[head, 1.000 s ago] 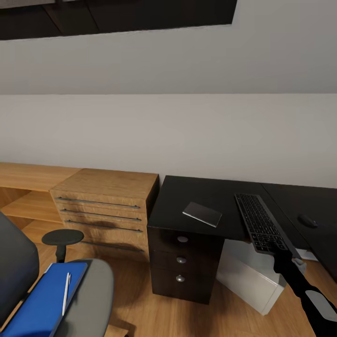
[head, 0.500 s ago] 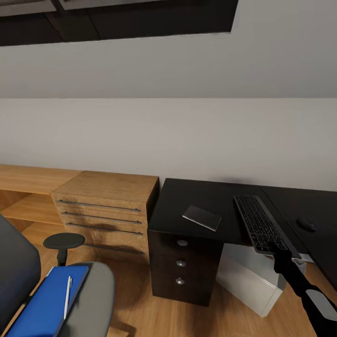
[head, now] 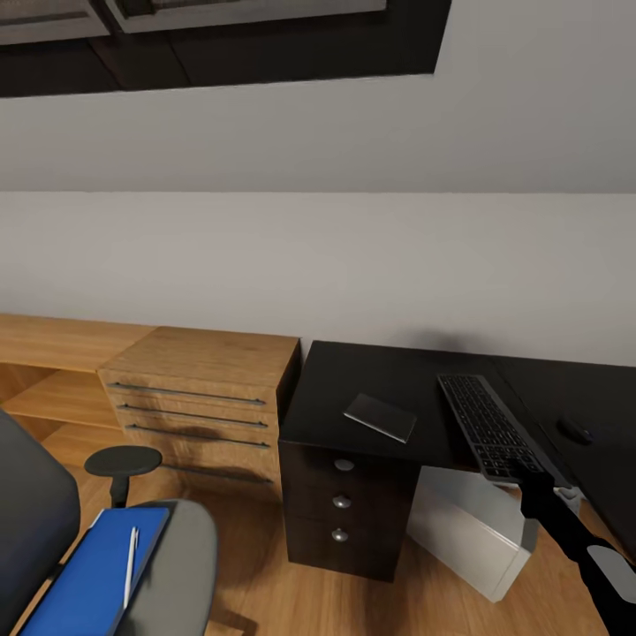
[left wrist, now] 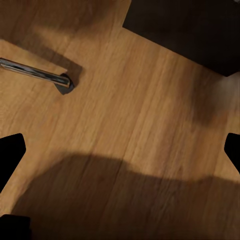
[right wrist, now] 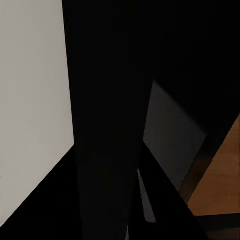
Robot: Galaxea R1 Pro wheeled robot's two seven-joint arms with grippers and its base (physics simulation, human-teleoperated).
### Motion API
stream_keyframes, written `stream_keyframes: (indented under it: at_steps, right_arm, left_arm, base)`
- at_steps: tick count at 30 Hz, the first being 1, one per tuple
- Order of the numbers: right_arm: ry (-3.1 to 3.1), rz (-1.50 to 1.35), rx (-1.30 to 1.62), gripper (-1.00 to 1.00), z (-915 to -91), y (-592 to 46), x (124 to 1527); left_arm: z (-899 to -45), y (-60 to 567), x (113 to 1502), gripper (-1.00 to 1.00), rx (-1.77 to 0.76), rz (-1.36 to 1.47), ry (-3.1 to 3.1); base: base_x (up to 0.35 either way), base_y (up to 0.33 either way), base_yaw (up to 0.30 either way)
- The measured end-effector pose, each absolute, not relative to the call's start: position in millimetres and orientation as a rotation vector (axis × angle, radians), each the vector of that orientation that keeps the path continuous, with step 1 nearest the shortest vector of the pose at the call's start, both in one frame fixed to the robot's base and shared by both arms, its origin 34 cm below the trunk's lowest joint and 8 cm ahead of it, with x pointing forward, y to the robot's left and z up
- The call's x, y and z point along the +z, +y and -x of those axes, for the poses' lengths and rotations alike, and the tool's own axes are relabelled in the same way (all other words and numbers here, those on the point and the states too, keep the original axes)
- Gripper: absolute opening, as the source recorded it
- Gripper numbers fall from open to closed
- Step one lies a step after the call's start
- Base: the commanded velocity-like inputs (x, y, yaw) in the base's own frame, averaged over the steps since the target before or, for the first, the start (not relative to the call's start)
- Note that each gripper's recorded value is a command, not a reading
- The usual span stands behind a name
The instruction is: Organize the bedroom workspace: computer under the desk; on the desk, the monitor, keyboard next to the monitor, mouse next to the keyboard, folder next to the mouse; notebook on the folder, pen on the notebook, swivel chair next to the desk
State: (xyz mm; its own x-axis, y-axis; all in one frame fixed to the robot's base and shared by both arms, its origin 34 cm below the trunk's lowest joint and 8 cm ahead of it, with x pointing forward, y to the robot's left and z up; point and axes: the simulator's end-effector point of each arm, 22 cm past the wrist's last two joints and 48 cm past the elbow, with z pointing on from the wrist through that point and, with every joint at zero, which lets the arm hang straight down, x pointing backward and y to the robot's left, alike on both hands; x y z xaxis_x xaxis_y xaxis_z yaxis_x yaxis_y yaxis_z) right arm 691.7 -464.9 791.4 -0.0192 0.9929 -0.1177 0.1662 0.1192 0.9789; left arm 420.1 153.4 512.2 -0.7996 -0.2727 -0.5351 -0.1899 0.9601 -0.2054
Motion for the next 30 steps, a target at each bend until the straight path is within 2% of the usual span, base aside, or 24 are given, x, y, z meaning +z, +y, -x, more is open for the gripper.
stream_keyframes:
  at_steps: [30]
  right_arm:
    - [1.305, -1.145, 1.108, -1.00, -693, -462, 856]
  left_arm:
    - [-420, 154, 553, 1.00, -0.188, 0.326, 2.521]
  base:
    - [0.000, 0.000, 0.000]
